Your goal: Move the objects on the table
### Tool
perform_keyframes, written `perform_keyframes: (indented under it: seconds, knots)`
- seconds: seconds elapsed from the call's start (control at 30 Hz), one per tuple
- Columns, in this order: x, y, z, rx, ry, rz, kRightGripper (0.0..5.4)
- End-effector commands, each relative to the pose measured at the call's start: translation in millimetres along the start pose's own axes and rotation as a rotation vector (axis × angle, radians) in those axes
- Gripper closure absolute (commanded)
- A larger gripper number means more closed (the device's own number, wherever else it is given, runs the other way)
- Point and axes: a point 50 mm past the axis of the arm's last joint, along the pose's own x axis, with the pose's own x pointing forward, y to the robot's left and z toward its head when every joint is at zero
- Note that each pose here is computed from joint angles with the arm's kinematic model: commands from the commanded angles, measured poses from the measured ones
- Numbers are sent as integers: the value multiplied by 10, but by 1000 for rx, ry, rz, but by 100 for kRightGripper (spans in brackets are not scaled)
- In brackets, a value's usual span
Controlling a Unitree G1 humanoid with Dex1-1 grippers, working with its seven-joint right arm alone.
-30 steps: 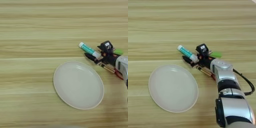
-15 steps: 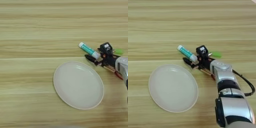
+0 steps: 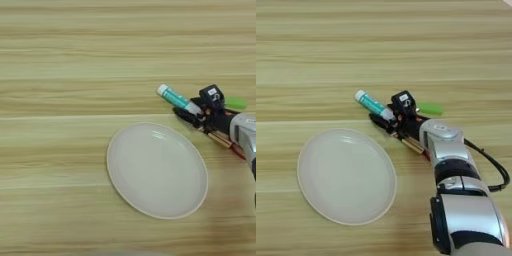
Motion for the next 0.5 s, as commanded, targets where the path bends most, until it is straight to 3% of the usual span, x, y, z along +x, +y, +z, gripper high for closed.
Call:
perform_keyframes:
  seconds: [0.03, 0.33, 0.5]
  knots:
    - [-35, -162, 322, -69, -65, -51, 241]
    - [-41, -152, 238, -40, 9, -20, 342]
    - [-41, -137, 229, -44, 16, -8, 371]
